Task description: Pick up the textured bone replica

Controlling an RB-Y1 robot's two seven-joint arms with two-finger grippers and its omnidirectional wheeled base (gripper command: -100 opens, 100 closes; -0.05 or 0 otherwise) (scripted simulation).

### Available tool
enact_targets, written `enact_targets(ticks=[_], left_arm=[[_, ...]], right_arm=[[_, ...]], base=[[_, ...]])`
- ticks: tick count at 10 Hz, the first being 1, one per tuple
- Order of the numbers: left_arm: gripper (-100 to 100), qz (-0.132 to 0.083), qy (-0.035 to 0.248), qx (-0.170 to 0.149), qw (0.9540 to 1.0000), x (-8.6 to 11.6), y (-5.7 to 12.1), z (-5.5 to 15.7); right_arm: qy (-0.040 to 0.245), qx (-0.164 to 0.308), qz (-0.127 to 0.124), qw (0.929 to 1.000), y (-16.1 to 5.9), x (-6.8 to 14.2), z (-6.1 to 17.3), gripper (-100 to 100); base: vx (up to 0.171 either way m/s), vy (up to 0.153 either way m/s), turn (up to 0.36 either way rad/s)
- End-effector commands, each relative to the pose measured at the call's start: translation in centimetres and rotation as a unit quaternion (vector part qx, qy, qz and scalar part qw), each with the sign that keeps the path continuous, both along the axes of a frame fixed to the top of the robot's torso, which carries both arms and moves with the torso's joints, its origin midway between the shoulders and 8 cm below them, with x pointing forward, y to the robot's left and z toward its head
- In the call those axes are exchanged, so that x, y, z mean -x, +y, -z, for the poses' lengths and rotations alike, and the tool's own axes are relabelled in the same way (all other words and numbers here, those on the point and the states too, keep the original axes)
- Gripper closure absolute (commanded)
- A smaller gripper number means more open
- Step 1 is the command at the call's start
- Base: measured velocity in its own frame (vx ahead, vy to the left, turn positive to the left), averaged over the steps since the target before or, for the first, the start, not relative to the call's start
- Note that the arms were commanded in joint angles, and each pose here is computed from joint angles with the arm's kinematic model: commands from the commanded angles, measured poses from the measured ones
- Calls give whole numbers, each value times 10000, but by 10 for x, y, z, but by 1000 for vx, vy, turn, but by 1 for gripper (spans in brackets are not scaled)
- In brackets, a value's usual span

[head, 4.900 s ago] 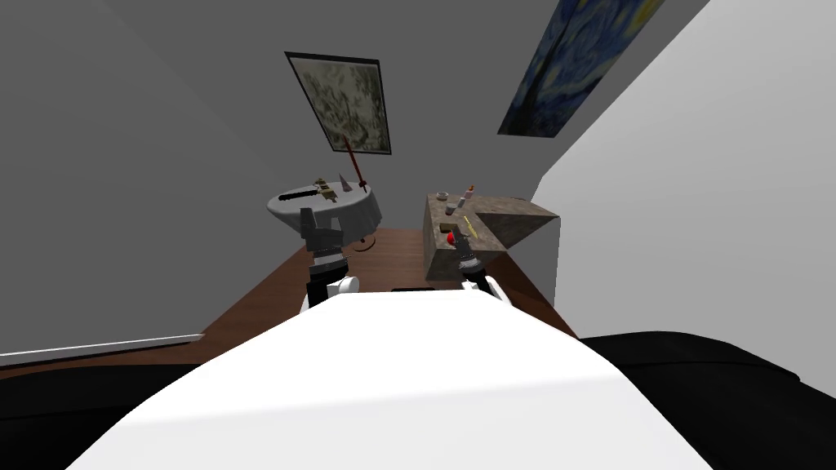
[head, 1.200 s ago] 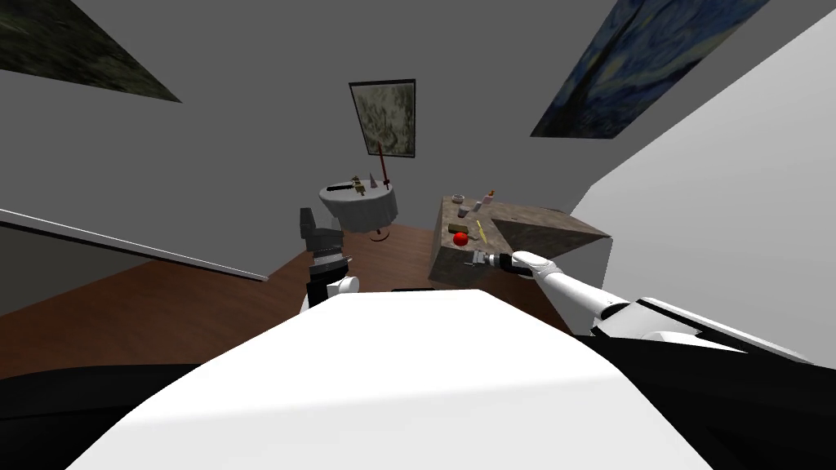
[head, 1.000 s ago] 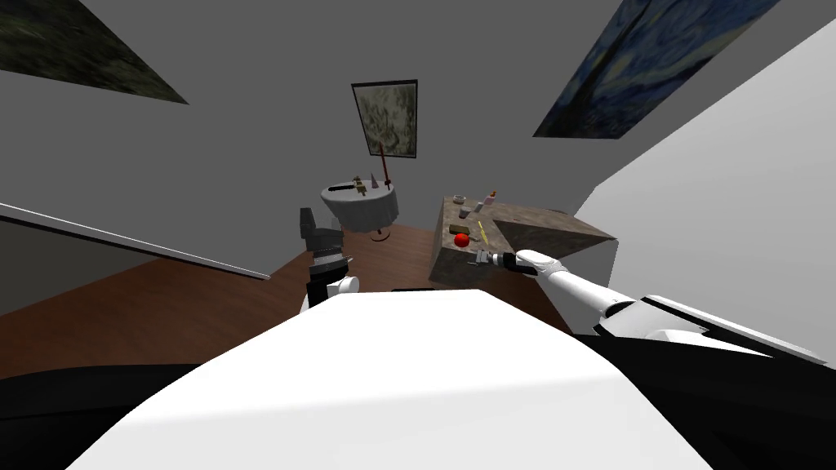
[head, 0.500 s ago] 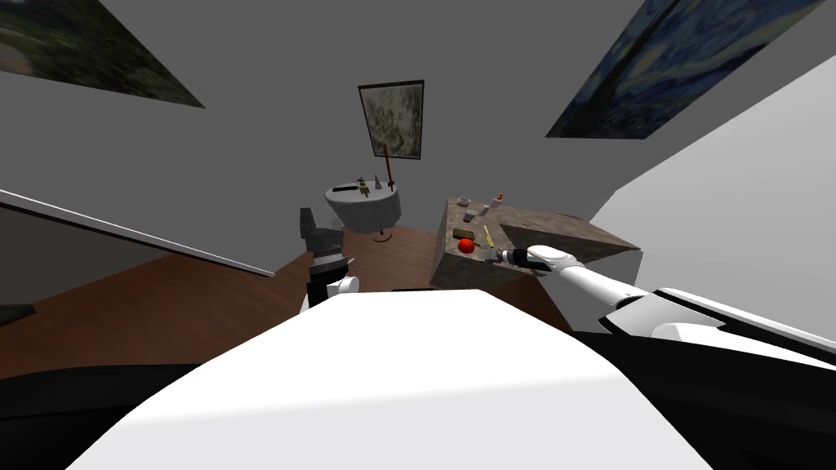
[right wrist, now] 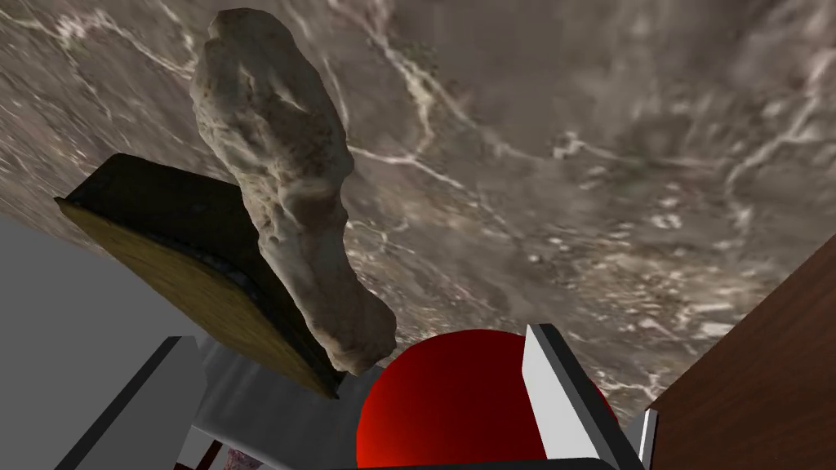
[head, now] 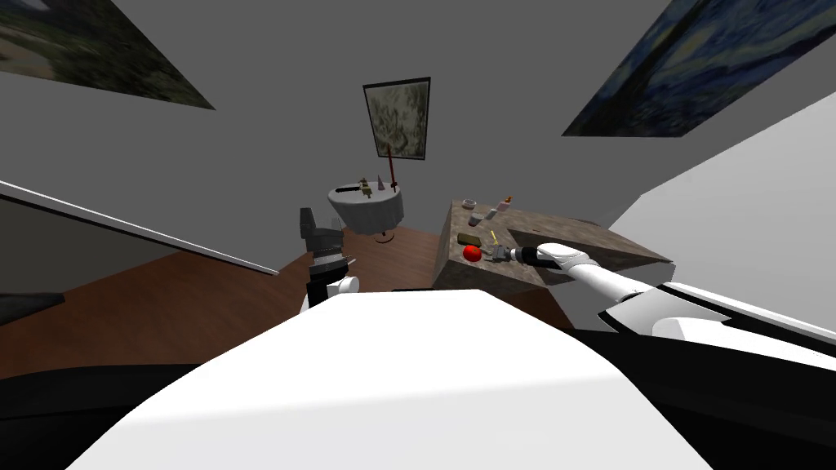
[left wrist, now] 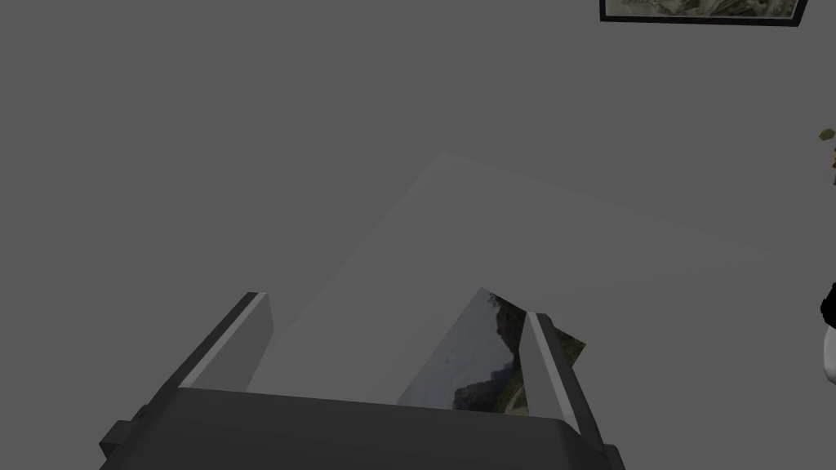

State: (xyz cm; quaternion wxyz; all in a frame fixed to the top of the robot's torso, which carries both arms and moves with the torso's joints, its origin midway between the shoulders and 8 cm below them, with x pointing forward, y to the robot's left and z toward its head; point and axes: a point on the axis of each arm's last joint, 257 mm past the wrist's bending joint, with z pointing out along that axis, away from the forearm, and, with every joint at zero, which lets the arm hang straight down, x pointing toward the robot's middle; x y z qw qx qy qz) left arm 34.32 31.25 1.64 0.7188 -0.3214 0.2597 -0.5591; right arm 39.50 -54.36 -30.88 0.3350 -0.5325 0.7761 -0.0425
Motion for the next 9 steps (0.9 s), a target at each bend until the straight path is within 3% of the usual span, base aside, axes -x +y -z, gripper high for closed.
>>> enact_targets(ticks=[1, 6, 7, 8, 9], left_arm=[[0, 0, 0, 0, 10000, 0, 0, 0], [0, 0, 0, 0, 10000, 0, 0, 0], [0, 0, 0, 0, 10000, 0, 0, 0], [0, 0, 0, 0, 10000, 0, 0, 0], [0, 1, -1, 0, 10000, 0, 0, 0]], right_arm=[[40, 54, 87, 9999, -12, 4, 1, -100], [145, 74, 189, 9997, -22, 13, 7, -100], [154, 73, 185, 9997, -22, 13, 8, 0], [178, 37, 236, 9996, -27, 22, 12, -100], [242, 69, 253, 9994, -34, 33, 18, -100]], base=[[84, -6, 67], [47, -5, 24], [0, 0, 0], [-2, 9, 71], [5, 20, 119]])
